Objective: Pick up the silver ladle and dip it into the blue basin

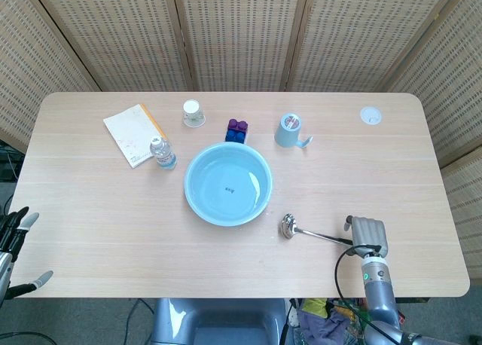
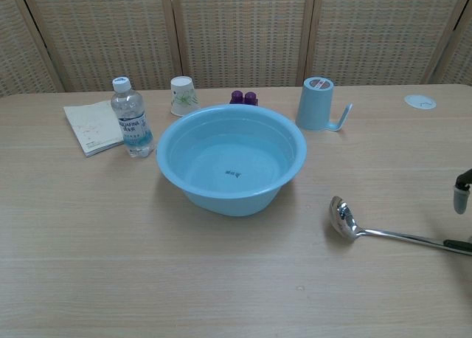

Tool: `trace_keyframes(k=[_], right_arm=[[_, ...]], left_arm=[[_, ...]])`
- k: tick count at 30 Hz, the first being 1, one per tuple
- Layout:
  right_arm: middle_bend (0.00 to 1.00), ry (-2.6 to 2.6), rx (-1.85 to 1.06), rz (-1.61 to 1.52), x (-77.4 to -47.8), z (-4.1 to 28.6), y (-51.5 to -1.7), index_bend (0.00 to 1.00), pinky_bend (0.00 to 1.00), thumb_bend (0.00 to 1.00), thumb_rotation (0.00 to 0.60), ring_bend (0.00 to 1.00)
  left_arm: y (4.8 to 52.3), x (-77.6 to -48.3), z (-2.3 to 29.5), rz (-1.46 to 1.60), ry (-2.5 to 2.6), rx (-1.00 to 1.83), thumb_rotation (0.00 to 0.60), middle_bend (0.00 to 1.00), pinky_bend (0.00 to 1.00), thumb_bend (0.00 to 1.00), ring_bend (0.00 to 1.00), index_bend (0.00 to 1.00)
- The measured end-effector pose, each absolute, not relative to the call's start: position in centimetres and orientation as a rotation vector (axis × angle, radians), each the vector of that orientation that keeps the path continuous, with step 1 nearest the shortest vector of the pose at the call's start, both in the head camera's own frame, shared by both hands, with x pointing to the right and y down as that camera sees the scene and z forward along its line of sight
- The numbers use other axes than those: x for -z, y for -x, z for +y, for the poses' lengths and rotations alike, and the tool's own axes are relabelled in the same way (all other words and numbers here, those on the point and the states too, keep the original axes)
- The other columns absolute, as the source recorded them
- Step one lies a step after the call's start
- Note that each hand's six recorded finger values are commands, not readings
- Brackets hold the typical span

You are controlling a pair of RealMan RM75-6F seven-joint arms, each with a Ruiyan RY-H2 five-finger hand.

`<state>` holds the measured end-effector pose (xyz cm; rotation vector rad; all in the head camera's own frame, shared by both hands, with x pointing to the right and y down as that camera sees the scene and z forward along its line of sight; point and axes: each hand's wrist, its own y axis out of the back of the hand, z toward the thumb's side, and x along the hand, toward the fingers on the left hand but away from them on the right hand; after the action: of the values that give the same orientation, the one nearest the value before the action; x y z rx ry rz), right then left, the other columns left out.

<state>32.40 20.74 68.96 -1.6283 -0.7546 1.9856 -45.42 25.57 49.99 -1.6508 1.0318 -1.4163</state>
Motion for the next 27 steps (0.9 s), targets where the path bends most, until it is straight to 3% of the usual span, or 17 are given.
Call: trace_keyframes(k=[27], right_arm=[[0.91, 1.62, -2.025, -0.699, -72.9, 22.3, -31.6, 0.46, 1.0, 0.33, 0.6, 0.92]], left_arm=[[45.6, -50.2, 25.4, 1.035, 1.652, 1.429, 0.6, 0.0, 0.0, 0.0, 0.0, 0.0]])
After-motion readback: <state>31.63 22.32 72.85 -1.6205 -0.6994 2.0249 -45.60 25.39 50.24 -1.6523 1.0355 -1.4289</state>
